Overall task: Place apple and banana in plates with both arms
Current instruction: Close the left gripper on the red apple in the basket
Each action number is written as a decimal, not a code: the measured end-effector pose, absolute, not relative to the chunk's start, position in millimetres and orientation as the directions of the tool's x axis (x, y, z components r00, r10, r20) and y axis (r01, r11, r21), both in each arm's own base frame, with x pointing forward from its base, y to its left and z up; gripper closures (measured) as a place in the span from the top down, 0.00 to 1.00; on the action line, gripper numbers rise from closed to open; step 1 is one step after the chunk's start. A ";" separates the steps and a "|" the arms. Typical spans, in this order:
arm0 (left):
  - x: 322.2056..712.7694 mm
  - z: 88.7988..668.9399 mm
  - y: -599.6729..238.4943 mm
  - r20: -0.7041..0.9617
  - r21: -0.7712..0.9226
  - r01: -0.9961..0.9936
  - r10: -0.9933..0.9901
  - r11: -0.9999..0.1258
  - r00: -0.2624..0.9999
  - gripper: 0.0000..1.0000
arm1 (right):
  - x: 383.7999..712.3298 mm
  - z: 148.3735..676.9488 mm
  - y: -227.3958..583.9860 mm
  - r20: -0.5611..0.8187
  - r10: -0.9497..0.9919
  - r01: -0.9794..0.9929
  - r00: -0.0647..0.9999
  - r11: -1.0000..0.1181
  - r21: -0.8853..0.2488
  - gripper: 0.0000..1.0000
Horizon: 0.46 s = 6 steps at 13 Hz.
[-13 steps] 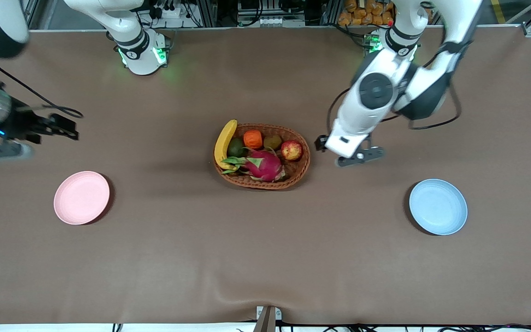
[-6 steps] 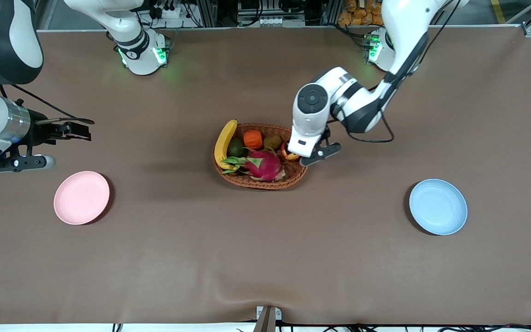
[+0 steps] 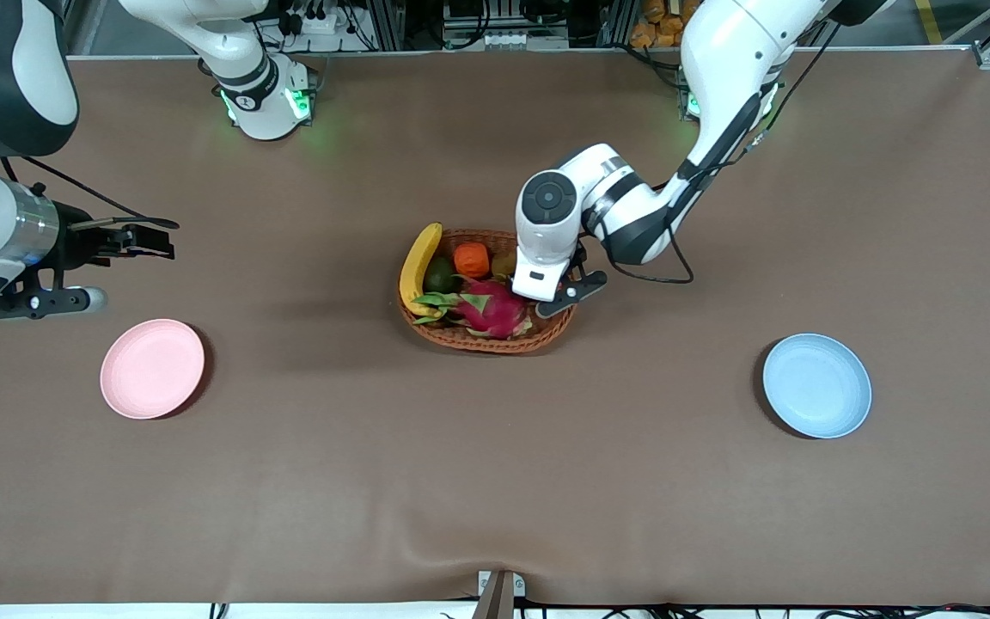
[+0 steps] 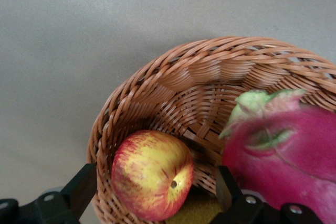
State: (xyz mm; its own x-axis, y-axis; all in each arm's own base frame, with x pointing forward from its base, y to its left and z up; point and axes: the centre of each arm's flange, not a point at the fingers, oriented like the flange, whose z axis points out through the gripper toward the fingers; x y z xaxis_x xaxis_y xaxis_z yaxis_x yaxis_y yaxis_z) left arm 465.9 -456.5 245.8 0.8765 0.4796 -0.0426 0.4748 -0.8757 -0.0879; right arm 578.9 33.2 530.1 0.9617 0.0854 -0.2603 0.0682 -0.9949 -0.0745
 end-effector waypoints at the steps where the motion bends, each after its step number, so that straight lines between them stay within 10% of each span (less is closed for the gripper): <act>1: 463.7 239.2 -457.6 -0.042 -0.097 0.479 0.485 -0.872 0.874 1.00 | 578.9 530.1 32.7 -0.261 0.084 0.067 0.962 -0.995 -0.076 1.00; 6: 455.9 227.2 -462.4 -0.051 -0.116 0.471 0.479 -0.874 0.876 0.93 | 577.6 528.2 35.4 -0.269 0.096 0.072 0.958 -0.992 -0.100 1.00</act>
State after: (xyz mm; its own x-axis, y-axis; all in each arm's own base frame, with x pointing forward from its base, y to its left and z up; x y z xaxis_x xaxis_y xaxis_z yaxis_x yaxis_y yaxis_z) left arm 455.9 -462.4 227.2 0.8764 0.4789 -0.0510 0.4711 -0.8744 -0.1158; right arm 577.6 35.4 528.2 0.9584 0.0963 -0.2688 0.0716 -0.9924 -0.1001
